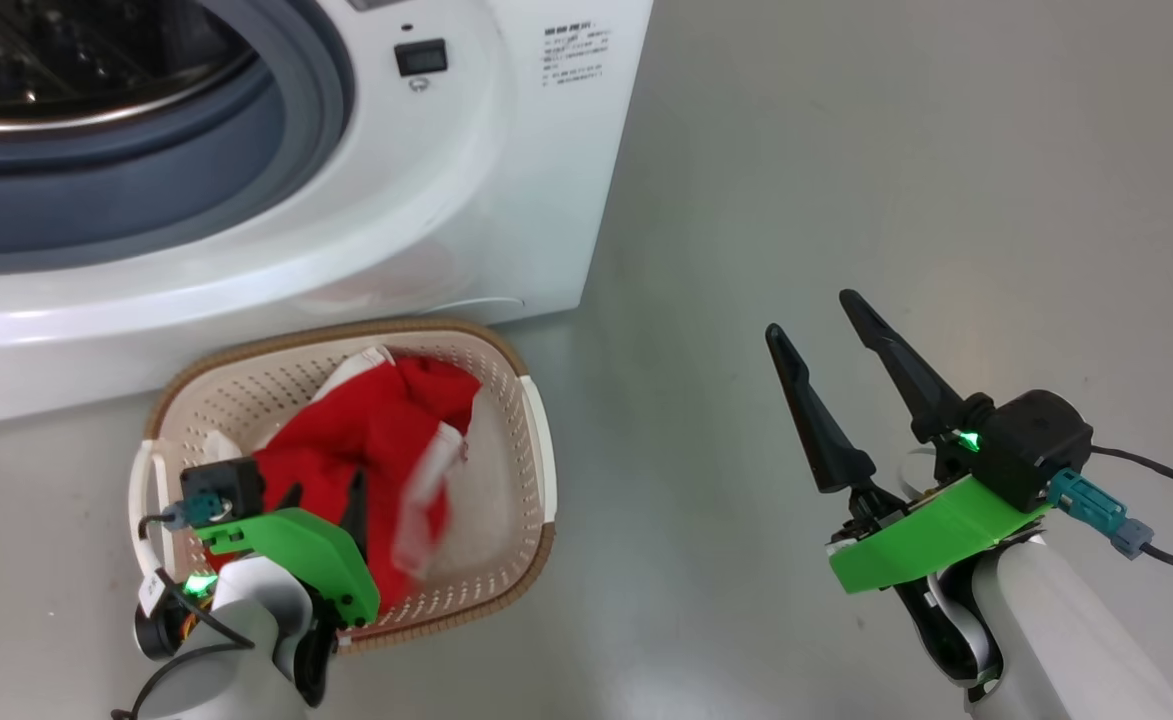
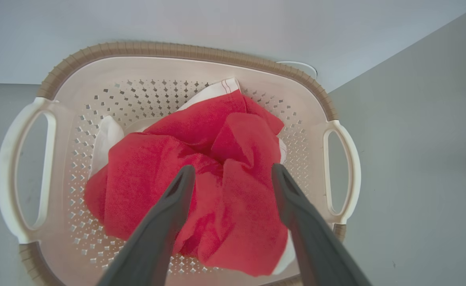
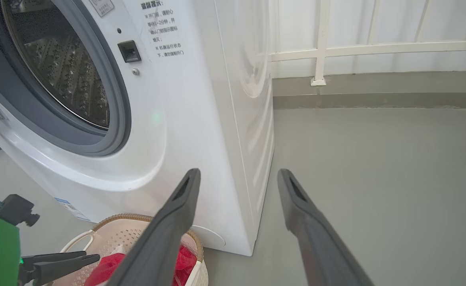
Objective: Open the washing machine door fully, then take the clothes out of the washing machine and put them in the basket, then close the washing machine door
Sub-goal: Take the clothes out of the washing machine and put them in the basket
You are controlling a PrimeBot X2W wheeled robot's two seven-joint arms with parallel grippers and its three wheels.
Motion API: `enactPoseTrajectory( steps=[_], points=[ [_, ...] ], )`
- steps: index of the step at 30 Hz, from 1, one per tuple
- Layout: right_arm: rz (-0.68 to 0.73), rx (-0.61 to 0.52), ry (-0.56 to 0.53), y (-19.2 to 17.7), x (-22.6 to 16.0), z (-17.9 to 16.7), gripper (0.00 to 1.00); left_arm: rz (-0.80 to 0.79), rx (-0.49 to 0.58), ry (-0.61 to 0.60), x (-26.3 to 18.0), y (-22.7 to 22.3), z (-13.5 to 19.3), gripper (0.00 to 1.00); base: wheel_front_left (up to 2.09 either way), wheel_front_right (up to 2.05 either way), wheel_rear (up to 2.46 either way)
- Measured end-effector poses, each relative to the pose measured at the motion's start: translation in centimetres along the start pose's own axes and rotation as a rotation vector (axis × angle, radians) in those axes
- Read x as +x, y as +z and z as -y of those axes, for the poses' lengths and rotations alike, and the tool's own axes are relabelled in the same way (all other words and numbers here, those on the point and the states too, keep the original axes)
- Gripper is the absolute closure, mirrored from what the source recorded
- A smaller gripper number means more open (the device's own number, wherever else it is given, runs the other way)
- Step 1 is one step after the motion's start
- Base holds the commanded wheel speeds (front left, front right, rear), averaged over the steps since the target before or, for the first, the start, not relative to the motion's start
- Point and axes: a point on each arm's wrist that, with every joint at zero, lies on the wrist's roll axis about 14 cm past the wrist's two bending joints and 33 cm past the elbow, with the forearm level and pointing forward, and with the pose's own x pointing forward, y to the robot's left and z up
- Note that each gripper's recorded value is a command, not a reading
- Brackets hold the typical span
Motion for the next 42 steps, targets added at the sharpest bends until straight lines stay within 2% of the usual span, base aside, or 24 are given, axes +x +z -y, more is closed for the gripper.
enactPoseTrajectory(
  steps=[12, 23, 33, 42],
  points=[
    [0.055, -0.004, 0.031, 2.3, -0.6, -1.6, 0.00, 0.156, 0.002, -0.017, -2.9, 3.4, 0.1, 0.00, 0.00, 0.00, 0.00],
    [0.096, -0.001, 0.029, 4.0, -2.4, -2.5, 0.00, 0.408, -0.043, -0.048, -7.9, 8.2, 0.0, 0.00, 0.00, 0.00, 0.00],
    [0.146, -0.018, -0.002, 5.8, -4.5, -2.3, 0.00, 0.630, 0.007, -0.056, -13.8, 11.5, -0.1, 0.00, 0.00, 0.00, 0.00],
    [0.196, -0.039, -0.029, 7.4, -6.6, -2.0, 0.00, 0.795, 0.057, -0.010, -19.2, 13.1, -1.3, 0.00, 0.00, 0.00, 0.00]
  ],
)
